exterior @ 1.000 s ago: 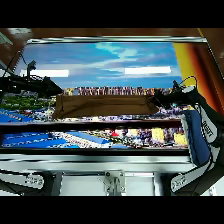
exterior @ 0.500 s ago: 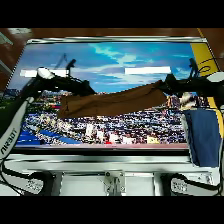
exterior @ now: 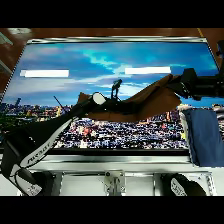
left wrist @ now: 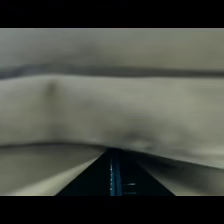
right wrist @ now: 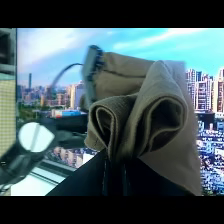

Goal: Fold the shirts.

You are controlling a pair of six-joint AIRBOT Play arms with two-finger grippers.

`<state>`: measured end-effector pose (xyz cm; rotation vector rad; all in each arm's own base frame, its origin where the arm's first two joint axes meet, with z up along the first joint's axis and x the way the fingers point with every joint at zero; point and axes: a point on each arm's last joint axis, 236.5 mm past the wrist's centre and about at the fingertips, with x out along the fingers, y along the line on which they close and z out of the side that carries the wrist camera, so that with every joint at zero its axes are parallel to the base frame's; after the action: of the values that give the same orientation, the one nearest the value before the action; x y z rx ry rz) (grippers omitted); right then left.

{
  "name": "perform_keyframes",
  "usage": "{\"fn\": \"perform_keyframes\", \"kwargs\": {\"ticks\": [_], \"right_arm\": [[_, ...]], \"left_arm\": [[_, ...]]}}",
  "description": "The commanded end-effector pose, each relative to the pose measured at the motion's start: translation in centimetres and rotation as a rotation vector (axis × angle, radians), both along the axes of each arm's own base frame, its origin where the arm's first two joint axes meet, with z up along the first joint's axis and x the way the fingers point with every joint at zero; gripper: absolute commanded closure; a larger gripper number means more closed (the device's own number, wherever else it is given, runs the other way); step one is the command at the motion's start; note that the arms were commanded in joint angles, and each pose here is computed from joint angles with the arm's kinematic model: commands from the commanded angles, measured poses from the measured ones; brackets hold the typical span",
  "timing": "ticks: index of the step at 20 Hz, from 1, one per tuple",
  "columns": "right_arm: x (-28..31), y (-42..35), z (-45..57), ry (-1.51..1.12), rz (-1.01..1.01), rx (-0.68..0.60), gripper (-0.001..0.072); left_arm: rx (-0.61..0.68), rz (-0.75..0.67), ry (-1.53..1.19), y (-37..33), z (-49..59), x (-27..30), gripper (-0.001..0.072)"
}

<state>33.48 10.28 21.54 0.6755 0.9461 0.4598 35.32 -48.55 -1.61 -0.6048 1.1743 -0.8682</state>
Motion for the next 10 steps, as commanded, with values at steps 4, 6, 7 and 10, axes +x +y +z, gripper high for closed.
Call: {"fn": "perform_keyframes", "kwargs": {"ticks": [4, 6, 7, 10], "right_arm": [[-2.4, 0.2, 1.3, -0.018, -0.015, -0.046, 0.0649], [-1.2, 0.8, 1.3, -0.071, -0.021, -0.089, 0.0648], [-0.5, 1.9, 1.5, -0.105, -0.011, -0.093, 0.0649], [2.8, 7.2, 0.3, -0.155, 0.050, -0.063, 0.0648]], "left_arm": [[-0.060, 0.066, -0.037, 2.4, 3.1, 3.5, 0.0661], [-0.011, 0.091, -0.166, 8.5, 7.3, 7.2, 0.0661], [0.017, 0.117, -0.233, 12.1, 9.8, 8.8, 0.0661], [0.033, 0.287, -0.437, 23.8, 20.4, 11.7, 0.0661]]}}
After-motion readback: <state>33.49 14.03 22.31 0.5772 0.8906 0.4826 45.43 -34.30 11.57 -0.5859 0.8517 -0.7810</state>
